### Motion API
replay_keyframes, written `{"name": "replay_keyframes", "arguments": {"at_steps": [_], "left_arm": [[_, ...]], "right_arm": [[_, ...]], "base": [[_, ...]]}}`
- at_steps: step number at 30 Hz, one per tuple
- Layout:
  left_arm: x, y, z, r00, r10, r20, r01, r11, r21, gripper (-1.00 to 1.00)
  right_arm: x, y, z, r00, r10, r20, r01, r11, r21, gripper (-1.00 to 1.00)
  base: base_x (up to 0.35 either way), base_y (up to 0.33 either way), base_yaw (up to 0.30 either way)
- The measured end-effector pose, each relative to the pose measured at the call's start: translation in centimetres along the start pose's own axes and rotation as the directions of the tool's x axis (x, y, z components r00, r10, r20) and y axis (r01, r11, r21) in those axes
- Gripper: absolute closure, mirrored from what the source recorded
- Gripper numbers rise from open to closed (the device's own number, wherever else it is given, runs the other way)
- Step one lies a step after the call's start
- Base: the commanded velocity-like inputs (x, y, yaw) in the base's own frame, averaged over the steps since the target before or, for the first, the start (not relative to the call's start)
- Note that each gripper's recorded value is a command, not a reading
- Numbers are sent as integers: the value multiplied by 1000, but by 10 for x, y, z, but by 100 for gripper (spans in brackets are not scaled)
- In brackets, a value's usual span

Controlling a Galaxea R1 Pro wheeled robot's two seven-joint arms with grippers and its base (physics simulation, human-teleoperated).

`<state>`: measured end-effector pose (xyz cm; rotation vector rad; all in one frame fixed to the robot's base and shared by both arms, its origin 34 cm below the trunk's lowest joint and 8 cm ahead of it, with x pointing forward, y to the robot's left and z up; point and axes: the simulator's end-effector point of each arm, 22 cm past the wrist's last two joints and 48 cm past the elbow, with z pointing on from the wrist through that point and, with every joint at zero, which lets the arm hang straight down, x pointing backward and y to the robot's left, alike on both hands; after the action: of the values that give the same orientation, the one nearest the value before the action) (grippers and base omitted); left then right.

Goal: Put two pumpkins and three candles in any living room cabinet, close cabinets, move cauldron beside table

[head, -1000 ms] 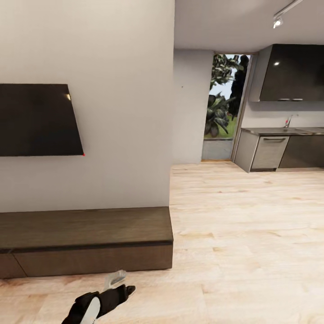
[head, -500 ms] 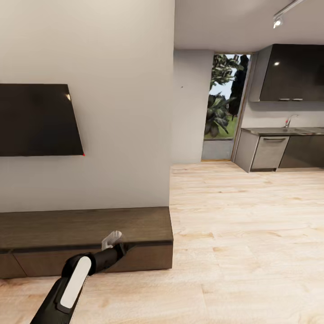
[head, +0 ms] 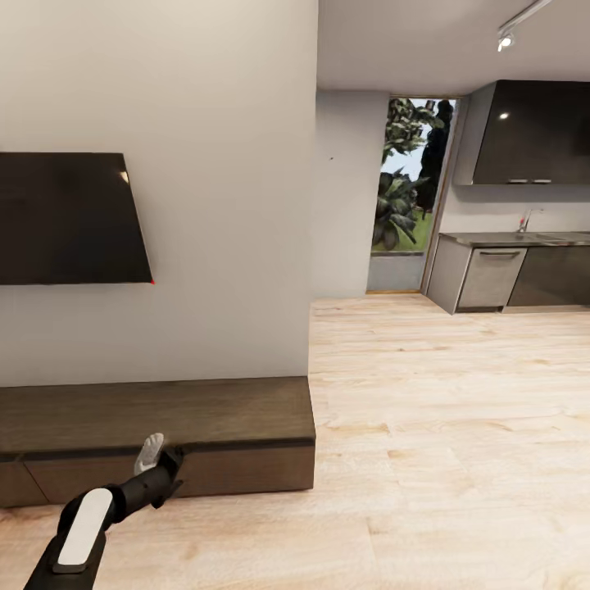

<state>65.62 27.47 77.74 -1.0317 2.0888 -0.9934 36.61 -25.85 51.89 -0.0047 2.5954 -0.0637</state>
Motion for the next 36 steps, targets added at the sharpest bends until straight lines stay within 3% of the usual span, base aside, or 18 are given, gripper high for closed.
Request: {"name": "replay_keyframes", "arguments": {"at_steps": [3, 7, 12, 17, 23, 29, 36], "left_arm": [[-10, 6, -5, 999, -34, 29, 34, 999, 1, -100], [-17, 9, -8, 998, -51, 49, 51, 999, 2, -100], [-19, 14, -5, 996, -57, 63, 57, 998, 3, -100], [-20, 21, -1, 996, -57, 73, 57, 998, 2, -100], [-19, 29, 4, 996, -55, 76, 55, 998, 2, -100], [-30, 13, 10, 994, -63, 94, 58, 997, 53, -100], [-35, 17, 18, 987, -86, 133, 76, 994, 77, -100]], "right_arm": [[-10, -1, 1, 1000, 12, 21, -12, 1000, 2, -100], [-50, 7, 1, 995, 21, 102, -17, 999, -40, -100], [-178, 23, -18, 958, 31, 287, 7, 992, -129, -100], [-248, 27, -45, 933, 37, 359, 17, 989, -146, -100], [-268, 37, -54, 917, 74, 392, 6, 980, -200, -100], [-286, 59, -68, 895, 111, 432, 31, 951, -308, -100], [-310, 81, -90, 865, 156, 478, 46, 922, -384, -100]], "base": [[0, 0, 0], [0, 0, 0], [0, 0, 0], [0, 0, 0], [0, 0, 0], [0, 0, 0], [0, 0, 0]]}}
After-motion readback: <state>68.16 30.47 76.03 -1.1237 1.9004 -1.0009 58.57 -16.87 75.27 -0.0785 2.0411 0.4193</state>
